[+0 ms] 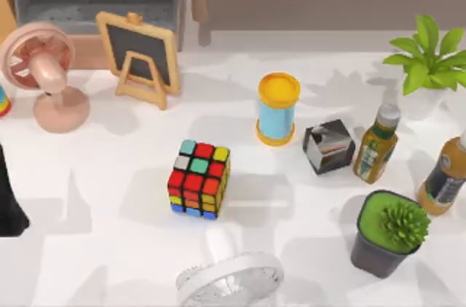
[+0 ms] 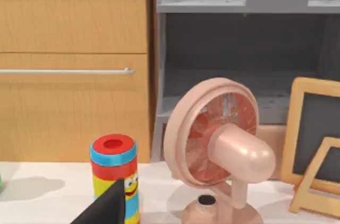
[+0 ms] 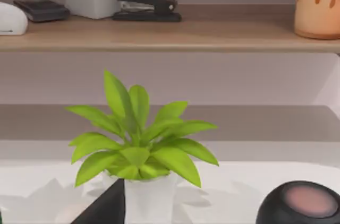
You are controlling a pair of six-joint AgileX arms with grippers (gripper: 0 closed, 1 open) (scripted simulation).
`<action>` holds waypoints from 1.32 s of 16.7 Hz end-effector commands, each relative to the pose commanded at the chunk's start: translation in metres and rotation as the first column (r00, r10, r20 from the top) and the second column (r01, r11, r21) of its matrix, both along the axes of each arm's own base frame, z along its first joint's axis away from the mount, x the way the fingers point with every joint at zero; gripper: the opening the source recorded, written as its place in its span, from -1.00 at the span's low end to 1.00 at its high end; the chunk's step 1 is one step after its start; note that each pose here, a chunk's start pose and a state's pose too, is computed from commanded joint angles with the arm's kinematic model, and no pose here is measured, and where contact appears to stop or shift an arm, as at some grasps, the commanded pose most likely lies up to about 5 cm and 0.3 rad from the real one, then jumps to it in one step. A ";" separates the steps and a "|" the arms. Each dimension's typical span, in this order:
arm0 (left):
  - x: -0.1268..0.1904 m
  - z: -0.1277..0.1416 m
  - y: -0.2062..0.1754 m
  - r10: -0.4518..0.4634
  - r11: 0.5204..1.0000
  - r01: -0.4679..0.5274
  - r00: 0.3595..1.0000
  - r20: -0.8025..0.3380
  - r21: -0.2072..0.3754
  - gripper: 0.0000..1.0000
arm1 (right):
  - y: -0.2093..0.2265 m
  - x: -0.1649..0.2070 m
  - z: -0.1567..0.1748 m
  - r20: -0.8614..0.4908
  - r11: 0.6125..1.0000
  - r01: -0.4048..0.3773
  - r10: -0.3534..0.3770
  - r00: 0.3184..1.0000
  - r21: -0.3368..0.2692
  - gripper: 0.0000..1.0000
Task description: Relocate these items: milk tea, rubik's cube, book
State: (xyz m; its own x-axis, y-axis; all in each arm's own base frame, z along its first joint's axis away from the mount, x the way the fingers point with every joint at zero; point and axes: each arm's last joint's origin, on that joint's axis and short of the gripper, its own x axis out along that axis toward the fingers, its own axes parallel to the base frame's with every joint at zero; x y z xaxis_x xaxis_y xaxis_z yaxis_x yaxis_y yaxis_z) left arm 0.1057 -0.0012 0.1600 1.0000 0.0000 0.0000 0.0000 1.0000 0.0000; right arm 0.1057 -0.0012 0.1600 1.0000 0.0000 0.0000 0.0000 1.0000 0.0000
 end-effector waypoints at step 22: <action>0.000 0.000 0.000 0.000 1.000 0.000 1.000 0.000 0.000 1.00 | -0.103 0.240 0.078 -0.034 1.000 0.016 -0.016 0.999 -0.001 1.00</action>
